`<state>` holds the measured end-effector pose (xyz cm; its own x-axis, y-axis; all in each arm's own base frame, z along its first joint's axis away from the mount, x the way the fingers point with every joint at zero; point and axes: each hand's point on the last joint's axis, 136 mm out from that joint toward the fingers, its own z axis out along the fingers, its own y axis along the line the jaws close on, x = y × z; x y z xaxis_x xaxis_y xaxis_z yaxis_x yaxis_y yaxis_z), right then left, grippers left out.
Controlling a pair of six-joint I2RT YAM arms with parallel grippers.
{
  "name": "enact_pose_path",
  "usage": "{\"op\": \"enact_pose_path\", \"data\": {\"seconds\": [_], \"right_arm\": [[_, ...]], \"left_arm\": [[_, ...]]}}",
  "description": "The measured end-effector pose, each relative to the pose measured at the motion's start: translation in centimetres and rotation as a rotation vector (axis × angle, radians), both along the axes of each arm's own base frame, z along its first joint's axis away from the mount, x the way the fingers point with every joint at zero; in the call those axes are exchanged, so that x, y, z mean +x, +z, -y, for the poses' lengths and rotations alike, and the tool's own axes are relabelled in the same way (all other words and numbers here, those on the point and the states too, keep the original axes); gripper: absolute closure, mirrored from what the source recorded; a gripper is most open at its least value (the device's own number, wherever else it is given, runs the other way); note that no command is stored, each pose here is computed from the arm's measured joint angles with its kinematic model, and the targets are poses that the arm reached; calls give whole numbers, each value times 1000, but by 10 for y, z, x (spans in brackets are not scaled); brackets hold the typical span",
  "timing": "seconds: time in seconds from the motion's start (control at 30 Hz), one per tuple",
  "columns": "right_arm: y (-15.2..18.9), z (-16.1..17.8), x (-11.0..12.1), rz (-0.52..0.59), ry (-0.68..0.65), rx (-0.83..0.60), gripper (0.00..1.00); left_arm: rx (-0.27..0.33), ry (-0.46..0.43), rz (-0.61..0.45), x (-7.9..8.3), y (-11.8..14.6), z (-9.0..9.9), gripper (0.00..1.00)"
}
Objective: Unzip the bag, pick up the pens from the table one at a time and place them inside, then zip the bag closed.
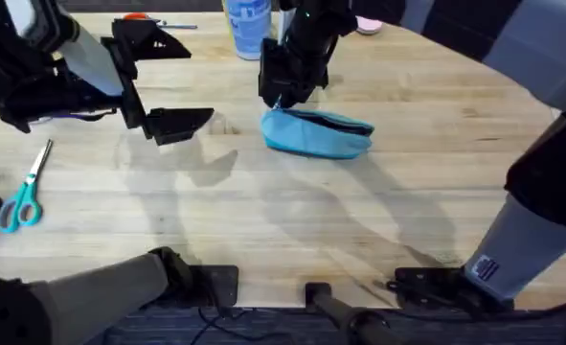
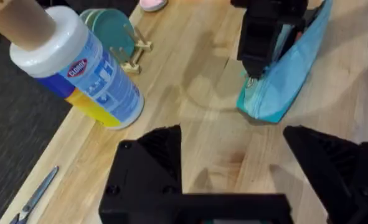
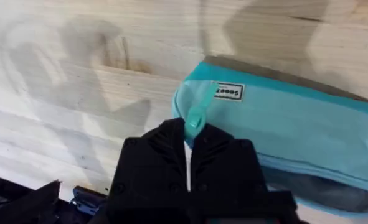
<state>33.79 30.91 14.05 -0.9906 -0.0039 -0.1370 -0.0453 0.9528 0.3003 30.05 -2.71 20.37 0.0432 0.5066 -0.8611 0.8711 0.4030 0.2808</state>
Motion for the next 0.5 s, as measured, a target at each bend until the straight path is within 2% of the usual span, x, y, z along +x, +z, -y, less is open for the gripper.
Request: {"op": "enact_pose_path", "data": {"seconds": [0.3,0.5], "right_arm": [[0,0,0,0,0,0,970],[0,0,0,0,0,0,970]], "left_arm": [[-36,-6,-24,-5,2,4,8],[-54,-1,-106,-16,-3,8,8]]}}
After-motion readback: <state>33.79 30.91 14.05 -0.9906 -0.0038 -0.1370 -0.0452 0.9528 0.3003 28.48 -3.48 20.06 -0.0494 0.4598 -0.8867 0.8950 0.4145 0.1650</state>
